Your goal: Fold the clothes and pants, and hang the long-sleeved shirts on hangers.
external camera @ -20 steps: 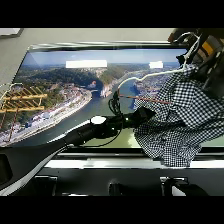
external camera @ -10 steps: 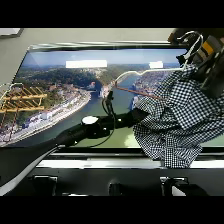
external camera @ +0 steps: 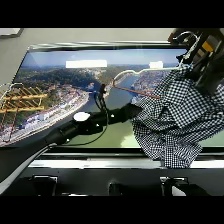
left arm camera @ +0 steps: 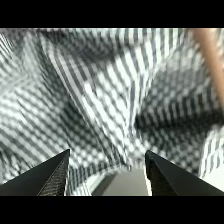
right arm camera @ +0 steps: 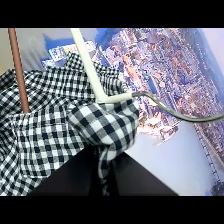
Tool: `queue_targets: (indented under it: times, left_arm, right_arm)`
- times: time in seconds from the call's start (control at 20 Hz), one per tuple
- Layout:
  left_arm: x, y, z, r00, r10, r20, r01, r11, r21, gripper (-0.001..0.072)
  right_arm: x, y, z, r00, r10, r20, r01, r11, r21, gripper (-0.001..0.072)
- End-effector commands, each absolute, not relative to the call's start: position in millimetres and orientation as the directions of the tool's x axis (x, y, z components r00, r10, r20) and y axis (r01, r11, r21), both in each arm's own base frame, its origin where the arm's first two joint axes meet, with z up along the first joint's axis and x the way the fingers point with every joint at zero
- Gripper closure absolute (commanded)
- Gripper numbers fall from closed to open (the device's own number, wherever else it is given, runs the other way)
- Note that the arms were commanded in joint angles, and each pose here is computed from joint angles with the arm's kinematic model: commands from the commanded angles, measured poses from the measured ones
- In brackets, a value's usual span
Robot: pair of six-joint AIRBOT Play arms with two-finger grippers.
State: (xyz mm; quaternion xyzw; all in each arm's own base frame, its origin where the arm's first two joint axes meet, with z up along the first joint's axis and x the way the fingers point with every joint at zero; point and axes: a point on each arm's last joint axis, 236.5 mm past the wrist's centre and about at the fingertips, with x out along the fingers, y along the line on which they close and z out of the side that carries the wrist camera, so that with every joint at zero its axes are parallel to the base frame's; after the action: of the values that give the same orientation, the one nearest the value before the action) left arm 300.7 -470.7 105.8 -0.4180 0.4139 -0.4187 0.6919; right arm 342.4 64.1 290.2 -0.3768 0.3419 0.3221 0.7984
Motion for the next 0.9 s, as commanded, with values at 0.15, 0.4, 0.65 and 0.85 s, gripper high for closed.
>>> queue_targets:
  times: [0.15,0.4,0.65,0.85]
  left_arm:
    - [275.3,-497.7,85.6,0.300,-0.922,-0.245,0.153,0.300,-0.942,0.0207]
    - [288.1,-500.6,93.5,0.352,-0.919,-0.178,0.127,0.235,-0.964,0.0207]
    - [292.4,-505.3,98.5,0.361,-0.921,-0.149,0.130,0.208,-0.969,0.0207]
    - [300.1,-517.0,95.5,0.362,-0.922,-0.137,0.124,0.194,-0.973,0.0208]
  right_arm:
    - [345.5,63.2,290.7,0.567,0.253,-0.784,-0.765,0.516,-0.387,0.0681]
    - [345.5,63.2,290.7,0.567,0.253,-0.784,-0.765,0.515,-0.387,0.0681]
    - [345.0,63.2,290.6,0.565,0.253,-0.785,-0.766,0.515,-0.386,0.0681]
    - [344.8,63.2,290.2,0.564,0.253,-0.786,-0.766,0.515,-0.384,0.0681]
